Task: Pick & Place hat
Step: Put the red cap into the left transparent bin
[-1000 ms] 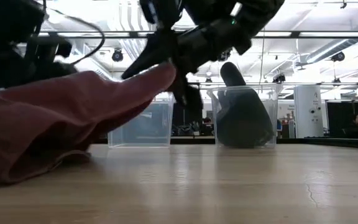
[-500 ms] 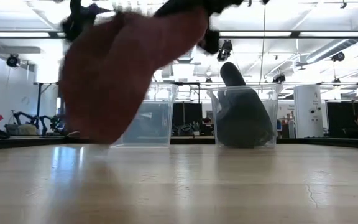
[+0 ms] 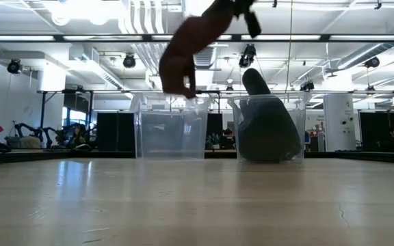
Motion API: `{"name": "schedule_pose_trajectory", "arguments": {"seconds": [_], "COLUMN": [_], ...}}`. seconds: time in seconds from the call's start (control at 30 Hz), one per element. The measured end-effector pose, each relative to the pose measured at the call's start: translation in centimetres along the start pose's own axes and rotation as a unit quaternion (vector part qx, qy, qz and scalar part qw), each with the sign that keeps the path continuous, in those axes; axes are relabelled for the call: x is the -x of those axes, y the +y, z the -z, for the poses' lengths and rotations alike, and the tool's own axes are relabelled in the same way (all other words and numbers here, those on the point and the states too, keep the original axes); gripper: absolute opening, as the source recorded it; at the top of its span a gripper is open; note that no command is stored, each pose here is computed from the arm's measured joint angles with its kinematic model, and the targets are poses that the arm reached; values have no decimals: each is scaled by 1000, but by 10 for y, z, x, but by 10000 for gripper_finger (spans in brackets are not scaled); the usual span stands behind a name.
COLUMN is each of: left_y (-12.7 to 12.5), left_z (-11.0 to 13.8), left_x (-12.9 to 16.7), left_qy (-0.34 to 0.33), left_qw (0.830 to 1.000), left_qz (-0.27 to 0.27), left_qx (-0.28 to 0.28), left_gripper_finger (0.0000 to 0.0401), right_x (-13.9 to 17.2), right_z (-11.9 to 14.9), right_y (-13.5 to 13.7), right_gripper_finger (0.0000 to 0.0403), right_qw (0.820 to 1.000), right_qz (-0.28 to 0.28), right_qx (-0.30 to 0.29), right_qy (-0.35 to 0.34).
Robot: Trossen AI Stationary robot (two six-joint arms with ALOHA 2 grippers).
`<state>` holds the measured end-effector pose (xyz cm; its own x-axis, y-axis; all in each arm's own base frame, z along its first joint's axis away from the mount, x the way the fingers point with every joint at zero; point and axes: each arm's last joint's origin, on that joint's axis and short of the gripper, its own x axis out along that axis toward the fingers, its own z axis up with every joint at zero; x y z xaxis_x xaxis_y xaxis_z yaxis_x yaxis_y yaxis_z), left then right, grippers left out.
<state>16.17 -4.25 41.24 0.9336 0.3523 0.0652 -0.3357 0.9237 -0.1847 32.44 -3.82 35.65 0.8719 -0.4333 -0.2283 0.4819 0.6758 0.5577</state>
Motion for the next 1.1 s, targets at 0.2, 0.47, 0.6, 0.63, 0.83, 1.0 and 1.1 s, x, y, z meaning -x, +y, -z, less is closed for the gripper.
{"name": "schedule_pose_trajectory", "arguments": {"seconds": [0.2,0.47,0.6,0.63,0.83,1.0,1.1], "left_y": [16,15,13,12,9,9,10], "left_z": [-11,-9,-5,-5,-1,-2,-4], "left_x": [17,16,11,10,6,8,12], "left_qy": [-22,-18,-15,-14,-9,-13,-16], "left_qw": [999,998,997,997,996,994,993], "left_qz": [-30,-37,-58,-62,-70,-66,-58], "left_qx": [36,57,50,48,52,88,100], "left_gripper_finger": [193,193,193,193,193,193,193], "right_x": [-42,-42,-56,-64,-120,-167,-186], "right_z": [-12,-50,-72,-70,-53,-21,-2], "right_y": [-5,13,-4,-12,-39,-61,-69], "right_gripper_finger": [13,13,13,13,13,13,14], "right_qw": [997,995,992,990,978,954,937], "right_qz": [-68,-48,28,44,46,68,73], "right_qx": [0,89,113,115,94,78,18], "right_qy": [36,12,40,68,182,282,342]}}
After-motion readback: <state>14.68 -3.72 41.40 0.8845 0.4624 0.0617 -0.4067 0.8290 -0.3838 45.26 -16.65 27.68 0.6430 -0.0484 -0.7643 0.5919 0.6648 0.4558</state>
